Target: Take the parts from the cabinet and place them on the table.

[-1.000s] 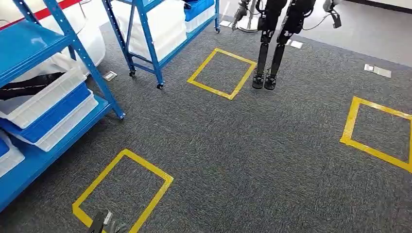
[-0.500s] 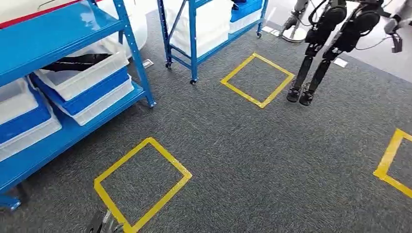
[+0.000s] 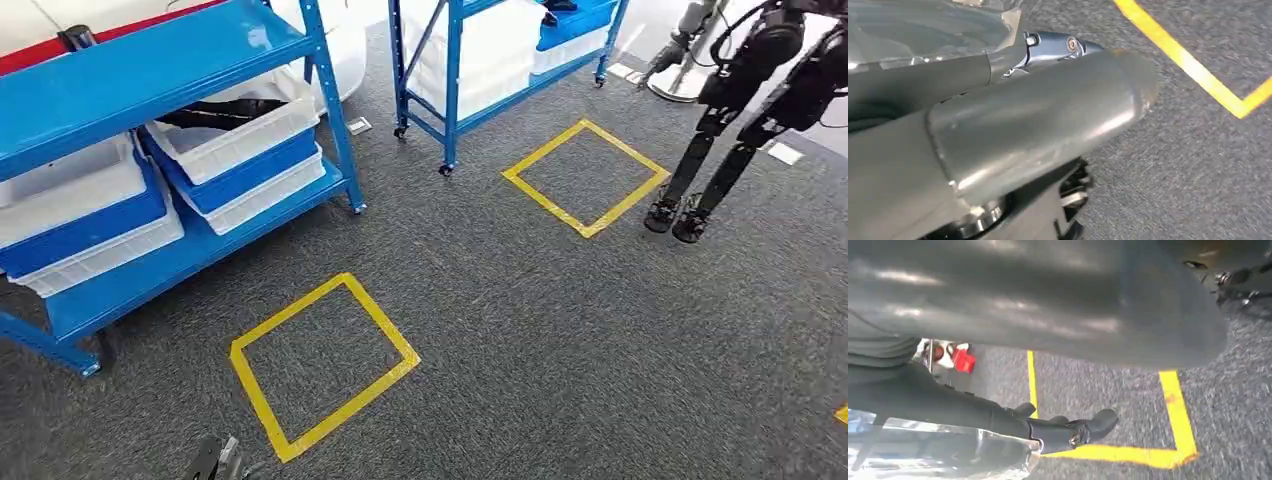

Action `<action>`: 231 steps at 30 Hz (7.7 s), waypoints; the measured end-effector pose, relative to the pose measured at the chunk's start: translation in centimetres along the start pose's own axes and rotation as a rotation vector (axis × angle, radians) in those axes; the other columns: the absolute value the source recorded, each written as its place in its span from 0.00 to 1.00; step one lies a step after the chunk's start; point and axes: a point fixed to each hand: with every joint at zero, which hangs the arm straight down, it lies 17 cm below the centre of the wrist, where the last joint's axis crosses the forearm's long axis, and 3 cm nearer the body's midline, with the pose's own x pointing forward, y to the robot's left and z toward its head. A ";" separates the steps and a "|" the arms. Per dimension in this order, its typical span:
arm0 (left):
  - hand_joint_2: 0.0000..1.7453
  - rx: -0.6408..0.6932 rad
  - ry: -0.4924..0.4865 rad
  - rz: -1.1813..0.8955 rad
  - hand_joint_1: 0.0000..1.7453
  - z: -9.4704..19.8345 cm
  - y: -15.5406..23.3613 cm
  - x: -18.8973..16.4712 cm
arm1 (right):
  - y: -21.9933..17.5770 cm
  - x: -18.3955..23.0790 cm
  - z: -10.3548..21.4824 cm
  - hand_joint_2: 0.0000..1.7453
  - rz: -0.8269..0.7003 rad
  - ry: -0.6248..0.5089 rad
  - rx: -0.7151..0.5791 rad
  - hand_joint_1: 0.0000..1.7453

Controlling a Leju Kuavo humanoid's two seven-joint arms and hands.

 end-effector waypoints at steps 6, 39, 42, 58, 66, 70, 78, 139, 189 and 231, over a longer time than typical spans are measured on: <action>0.00 0.002 -0.012 -0.005 0.00 -0.2 0.1 0.6 | 0.1 0.4 0.1 0.00 0.001 -0.007 -0.002 0.00; 0.00 0.029 -0.032 0.002 0.00 0.2 1.0 0.9 | -0.3 0.8 0.0 0.00 0.014 -0.022 -0.016 0.00; 0.00 0.027 -0.037 0.003 0.00 0.1 0.8 1.0 | -0.2 0.7 0.0 0.00 0.014 -0.021 -0.013 0.00; 0.00 0.028 -0.036 0.021 0.00 0.4 0.8 0.7 | -0.3 0.3 0.0 0.00 0.031 -0.021 -0.019 0.00; 0.00 0.017 -0.036 0.024 0.00 0.5 0.6 0.6 | -0.2 0.1 0.0 0.00 0.035 -0.013 -0.007 0.00; 0.00 0.008 -0.044 0.025 0.00 0.5 0.5 0.7 | -0.3 0.3 0.0 0.00 0.034 -0.014 -0.009 0.00; 0.00 0.000 -0.047 0.030 0.00 0.4 0.2 0.8 | -0.5 -0.4 -0.1 0.00 0.024 -0.002 -0.010 0.00; 0.00 -0.001 -0.035 0.042 0.00 0.5 0.3 0.0 | -1.0 -0.5 -0.2 0.00 0.047 -0.005 -0.025 0.00; 0.00 -0.010 -0.029 0.039 0.00 0.6 -0.7 0.1 | -1.1 -0.8 -0.3 0.00 0.051 0.002 -0.024 0.00; 1.00 0.146 0.053 0.005 0.00 0.7 2.5 -2.3 | -1.2 -3.0 -0.6 0.00 -0.132 0.020 -0.024 0.00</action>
